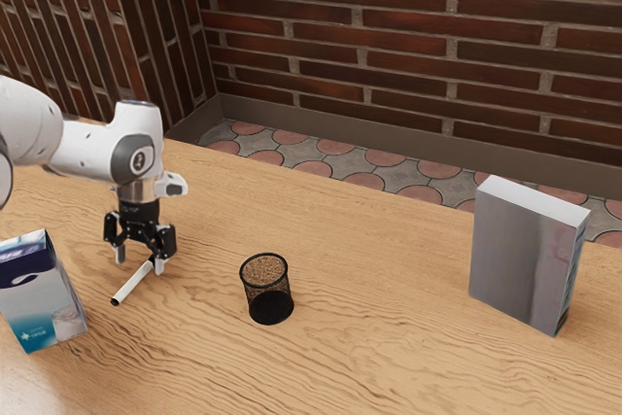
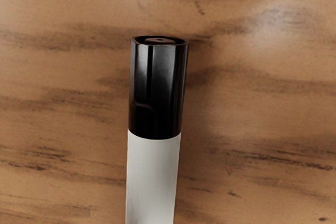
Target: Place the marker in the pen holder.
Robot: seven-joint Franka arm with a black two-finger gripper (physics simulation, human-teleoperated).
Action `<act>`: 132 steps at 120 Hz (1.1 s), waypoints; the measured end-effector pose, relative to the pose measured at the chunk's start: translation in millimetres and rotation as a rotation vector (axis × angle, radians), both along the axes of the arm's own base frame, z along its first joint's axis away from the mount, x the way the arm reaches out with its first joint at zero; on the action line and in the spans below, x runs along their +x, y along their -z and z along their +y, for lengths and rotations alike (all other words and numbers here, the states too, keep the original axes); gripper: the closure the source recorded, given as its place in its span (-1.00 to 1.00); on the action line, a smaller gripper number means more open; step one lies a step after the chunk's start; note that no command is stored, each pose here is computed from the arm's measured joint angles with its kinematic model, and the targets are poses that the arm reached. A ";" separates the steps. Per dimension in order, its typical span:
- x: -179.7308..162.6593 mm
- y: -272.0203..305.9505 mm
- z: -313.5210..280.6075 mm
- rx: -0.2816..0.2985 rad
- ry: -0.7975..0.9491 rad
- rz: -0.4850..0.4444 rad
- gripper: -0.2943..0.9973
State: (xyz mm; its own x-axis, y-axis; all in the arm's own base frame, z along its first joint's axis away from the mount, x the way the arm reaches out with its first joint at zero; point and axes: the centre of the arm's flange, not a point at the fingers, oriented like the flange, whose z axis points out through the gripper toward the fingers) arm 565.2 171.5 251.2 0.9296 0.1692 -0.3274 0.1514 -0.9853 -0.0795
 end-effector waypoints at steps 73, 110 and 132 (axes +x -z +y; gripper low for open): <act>5.0 5.7 1.1 -0.018 0.092 -0.034 0.00; 4.5 6.5 1.1 -0.024 0.113 -0.030 0.54; 3.7 5.1 2.0 -0.019 0.119 -0.030 0.63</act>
State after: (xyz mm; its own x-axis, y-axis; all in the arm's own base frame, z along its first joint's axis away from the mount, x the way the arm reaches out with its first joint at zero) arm 568.9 173.5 246.1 0.9521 0.0511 -0.3014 0.0354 -0.9977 -0.0575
